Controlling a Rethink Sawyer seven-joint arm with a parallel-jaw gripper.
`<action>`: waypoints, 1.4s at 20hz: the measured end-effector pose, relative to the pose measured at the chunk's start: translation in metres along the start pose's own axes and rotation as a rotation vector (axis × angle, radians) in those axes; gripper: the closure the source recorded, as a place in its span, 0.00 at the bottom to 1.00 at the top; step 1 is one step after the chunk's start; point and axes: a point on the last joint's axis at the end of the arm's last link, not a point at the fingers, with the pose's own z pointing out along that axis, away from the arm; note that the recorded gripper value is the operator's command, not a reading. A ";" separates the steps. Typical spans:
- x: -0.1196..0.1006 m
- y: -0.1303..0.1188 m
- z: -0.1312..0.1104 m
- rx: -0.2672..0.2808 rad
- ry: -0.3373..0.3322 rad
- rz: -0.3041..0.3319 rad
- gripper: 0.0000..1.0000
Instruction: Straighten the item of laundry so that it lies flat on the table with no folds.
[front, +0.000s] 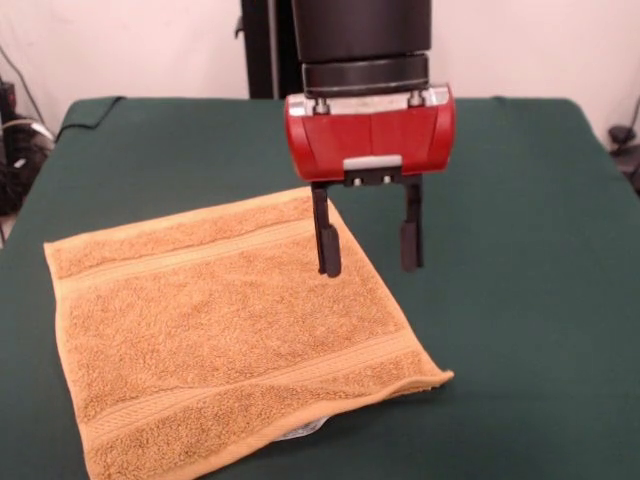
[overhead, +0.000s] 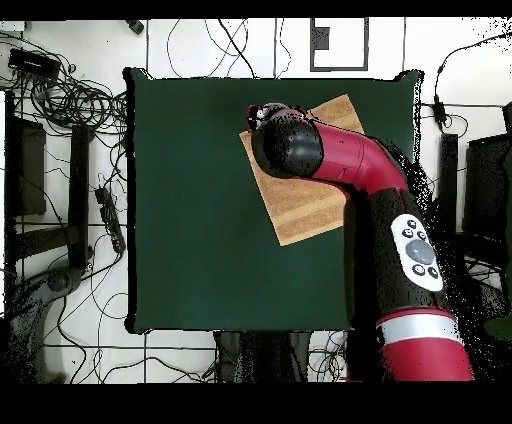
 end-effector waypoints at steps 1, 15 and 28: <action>0.002 0.000 0.002 -0.001 0.004 0.001 0.00; 0.031 0.004 0.035 -0.010 0.062 -0.007 0.00; -0.005 0.007 -0.031 0.062 0.169 -0.109 0.00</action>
